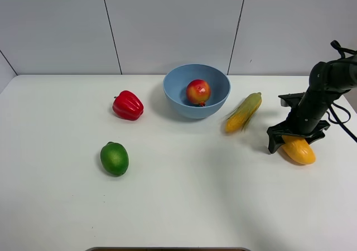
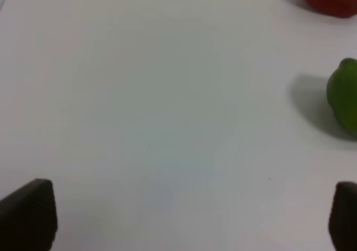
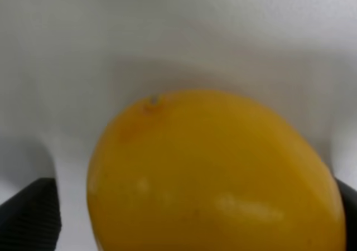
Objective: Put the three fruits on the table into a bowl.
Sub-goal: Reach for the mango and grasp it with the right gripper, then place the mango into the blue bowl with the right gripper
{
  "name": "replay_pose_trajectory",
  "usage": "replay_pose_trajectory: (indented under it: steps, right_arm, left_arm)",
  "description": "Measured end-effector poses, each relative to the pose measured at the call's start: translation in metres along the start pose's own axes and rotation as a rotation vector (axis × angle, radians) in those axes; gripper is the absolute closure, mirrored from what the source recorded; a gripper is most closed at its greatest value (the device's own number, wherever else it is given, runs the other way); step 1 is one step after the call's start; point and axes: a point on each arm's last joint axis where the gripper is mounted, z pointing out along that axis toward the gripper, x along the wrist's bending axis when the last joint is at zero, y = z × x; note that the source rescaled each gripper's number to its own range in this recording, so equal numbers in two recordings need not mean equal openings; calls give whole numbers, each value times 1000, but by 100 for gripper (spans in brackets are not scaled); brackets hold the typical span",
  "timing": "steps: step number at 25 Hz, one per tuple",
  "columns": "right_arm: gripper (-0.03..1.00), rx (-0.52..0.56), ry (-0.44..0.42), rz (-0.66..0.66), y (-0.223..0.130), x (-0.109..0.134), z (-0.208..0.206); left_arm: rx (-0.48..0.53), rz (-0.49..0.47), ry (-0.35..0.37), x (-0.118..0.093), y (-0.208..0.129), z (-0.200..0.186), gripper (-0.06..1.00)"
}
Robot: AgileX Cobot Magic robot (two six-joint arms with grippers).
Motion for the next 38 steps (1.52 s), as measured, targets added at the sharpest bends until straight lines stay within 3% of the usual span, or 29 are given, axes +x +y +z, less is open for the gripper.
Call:
replay_pose_trajectory:
  steps: [3, 11, 29, 38]
  right_arm:
    - [43, -1, 0, 0, 0, 0, 0]
    - [97, -4, 13, 22, 0, 1, 0]
    - [97, -21, 26, 75, 1, 2, -4]
    - [97, -104, 16, 71, -2, 6, -44]
  left_arm:
    - [0, 0, 0, 0, 0, 0, -6]
    - [0, 0, 0, 0, 0, 0, -6]
    - [0, 0, 0, 0, 0, 0, -6]
    - [0, 0, 0, 0, 0, 0, -6]
